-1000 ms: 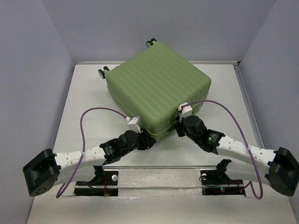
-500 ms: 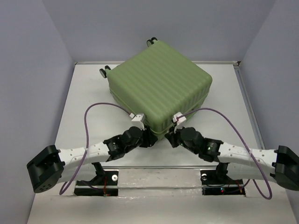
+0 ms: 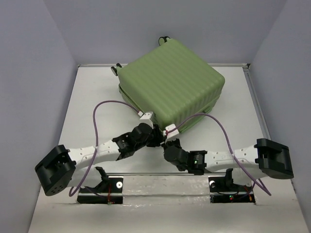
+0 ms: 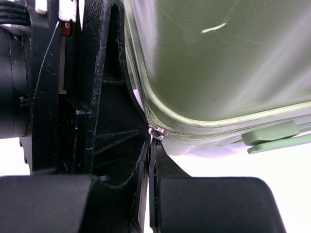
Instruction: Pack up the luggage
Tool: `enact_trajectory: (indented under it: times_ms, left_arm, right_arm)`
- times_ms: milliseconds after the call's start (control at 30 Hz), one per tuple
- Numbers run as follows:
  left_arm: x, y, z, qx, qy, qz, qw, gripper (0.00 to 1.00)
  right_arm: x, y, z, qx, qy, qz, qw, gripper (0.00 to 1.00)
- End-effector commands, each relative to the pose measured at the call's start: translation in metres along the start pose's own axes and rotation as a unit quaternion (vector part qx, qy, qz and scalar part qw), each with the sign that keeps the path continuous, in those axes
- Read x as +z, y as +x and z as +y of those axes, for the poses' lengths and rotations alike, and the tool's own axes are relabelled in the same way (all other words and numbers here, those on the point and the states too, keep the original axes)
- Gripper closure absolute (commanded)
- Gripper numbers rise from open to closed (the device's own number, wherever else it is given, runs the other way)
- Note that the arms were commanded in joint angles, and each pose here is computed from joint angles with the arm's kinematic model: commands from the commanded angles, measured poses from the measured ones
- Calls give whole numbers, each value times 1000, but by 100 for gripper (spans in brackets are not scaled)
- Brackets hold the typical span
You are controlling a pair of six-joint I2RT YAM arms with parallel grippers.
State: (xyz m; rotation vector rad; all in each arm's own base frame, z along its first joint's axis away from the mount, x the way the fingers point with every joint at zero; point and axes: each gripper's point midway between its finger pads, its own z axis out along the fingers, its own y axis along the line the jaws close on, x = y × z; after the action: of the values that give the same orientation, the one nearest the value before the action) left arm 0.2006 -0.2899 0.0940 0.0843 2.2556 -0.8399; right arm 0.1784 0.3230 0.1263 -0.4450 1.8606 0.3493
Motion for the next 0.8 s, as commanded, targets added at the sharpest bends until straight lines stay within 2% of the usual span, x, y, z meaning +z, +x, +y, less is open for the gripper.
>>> enact_trajectory:
  times_ms: [0,67,100,133,233,300,400,433,467,500,533,567,600,667,700,767]
  left_arm:
    - [-5,-98,-64,3,88,-148,985,54]
    - [-21,-97,-49,1,67,-158,985,38]
    - [-37,-105,-46,-4,67,-175,982,22]
    - [-39,-94,-24,-2,30,-163,986,15]
    - [-68,-106,14,-25,-3,-176,984,1]
    - [-87,-134,43,-47,-36,-205,977,1]
    - [-117,-173,51,-39,-52,-223,973,1]
    - [-125,-192,65,-50,-72,-241,967,1]
    - [-135,-213,49,-46,-43,-251,966,1]
    - [-138,-226,51,-49,-42,-256,964,1]
    - [-128,-236,60,-58,-53,-248,966,1]
    - [-135,-261,64,-70,-48,-263,961,1]
    - [-118,-267,81,-88,-62,-247,963,1]
    - [-113,-291,93,-108,-59,-253,960,1]
    - [-104,-306,112,-125,-66,-257,956,1]
    - [-98,-316,130,-142,-75,-259,952,1]
  right_arm:
    - [-67,-47,138,107,-272,-44,955,93]
    - [-65,-46,124,115,-251,-41,960,93]
    - [-62,-37,114,117,-242,-34,963,93]
    - [-64,-33,109,127,-241,-28,962,93]
    - [-68,-27,100,130,-246,-21,960,93]
    - [-68,-23,98,126,-246,-17,961,93]
    - [-66,-16,93,122,-236,-13,964,93]
    - [-65,-15,91,121,-231,-13,965,93]
    - [-61,-9,84,120,-219,-9,968,93]
    - [-62,-9,83,122,-219,-9,968,93]
    - [-62,-7,81,122,-218,-7,968,93]
    - [-63,-6,79,124,-218,-7,968,93]
    - [-64,-5,78,125,-218,-5,968,93]
    - [-64,-2,77,129,-217,-2,968,93]
    - [-65,0,75,130,-217,0,967,93]
    - [-66,2,75,131,-219,3,967,93]
